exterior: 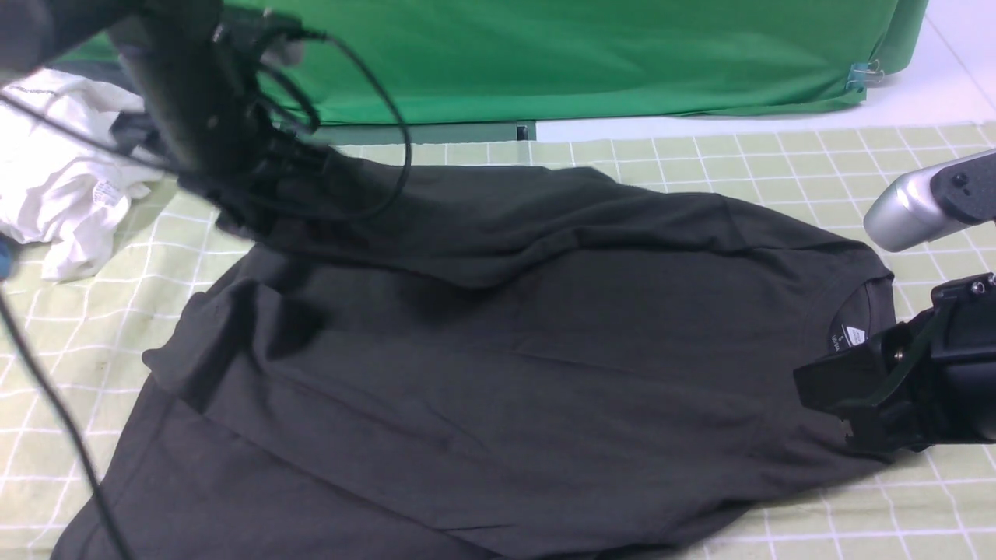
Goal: Fold a long-sleeved shirt over a green coffee tablecloth.
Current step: 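Fold the left side of the dark shirt inward over its body with the left gripper, then grasp the near edge of the shirt at its hem and shoulder corners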
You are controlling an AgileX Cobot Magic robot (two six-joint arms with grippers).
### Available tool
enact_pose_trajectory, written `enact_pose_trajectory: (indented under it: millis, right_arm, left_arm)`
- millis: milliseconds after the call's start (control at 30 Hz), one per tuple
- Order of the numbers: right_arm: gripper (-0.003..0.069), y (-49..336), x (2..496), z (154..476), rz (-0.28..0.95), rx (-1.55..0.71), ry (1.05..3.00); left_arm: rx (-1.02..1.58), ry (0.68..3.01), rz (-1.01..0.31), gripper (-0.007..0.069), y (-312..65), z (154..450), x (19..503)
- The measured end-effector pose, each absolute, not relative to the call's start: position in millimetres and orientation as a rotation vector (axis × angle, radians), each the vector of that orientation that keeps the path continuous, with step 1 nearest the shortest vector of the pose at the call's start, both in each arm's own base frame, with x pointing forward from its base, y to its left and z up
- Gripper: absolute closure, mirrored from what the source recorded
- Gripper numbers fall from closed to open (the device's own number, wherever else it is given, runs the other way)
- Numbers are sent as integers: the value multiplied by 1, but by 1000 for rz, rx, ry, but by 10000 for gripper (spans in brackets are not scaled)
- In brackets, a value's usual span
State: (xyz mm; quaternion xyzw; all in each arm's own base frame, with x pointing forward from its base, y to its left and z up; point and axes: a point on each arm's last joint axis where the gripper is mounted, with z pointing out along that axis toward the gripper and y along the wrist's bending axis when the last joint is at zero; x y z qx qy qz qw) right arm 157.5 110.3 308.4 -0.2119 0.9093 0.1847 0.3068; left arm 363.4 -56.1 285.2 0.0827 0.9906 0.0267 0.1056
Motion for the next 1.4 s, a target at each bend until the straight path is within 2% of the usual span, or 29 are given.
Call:
enact_pose_trajectory:
  millis: [200,400,500,600,633,667,833,933,1067,1200,1267,1400]
  right_arm:
    - [526,110,158,308,487,-566,2404]
    - [522,110,158,308,487,-566,2404]
    - [517,111,157,308,491,-564,2404]
    - [515,111,157,308,492,-564,2405]
    - [514,111,157,308,492,-564,2405]
    - [514,111,157,308,492,-564,2405]
    - [508,111,157,309,494,-564,2405]
    - [503,111,157,309,494,-564,2405]
    - [501,111,157,309,495,-563,2405]
    - [498,111,157,309,495,-563,2405]
    - [496,111,157,309,495,-563,2405]
    - [494,111,157,309,495,-563,2405]
  left_arm:
    - [182,3046,86,583,-49,262,321]
    - [176,3131,86,580,-48,241,305]
    - [178,3140,86,538,-47,234,302]
    - [179,3144,87,476,-47,233,301]
    - [178,3154,91,391,-47,233,300]
    - [178,3157,92,374,-47,233,300]
    - [191,3152,174,192,-42,235,301]
    - [137,3098,211,116,-40,247,307]
    - [2,2986,234,116,-36,267,320]
    - [-147,2870,101,181,-24,287,351]
    - [-187,2829,28,239,-11,283,382]
    - [-192,2818,21,277,-1,268,413]
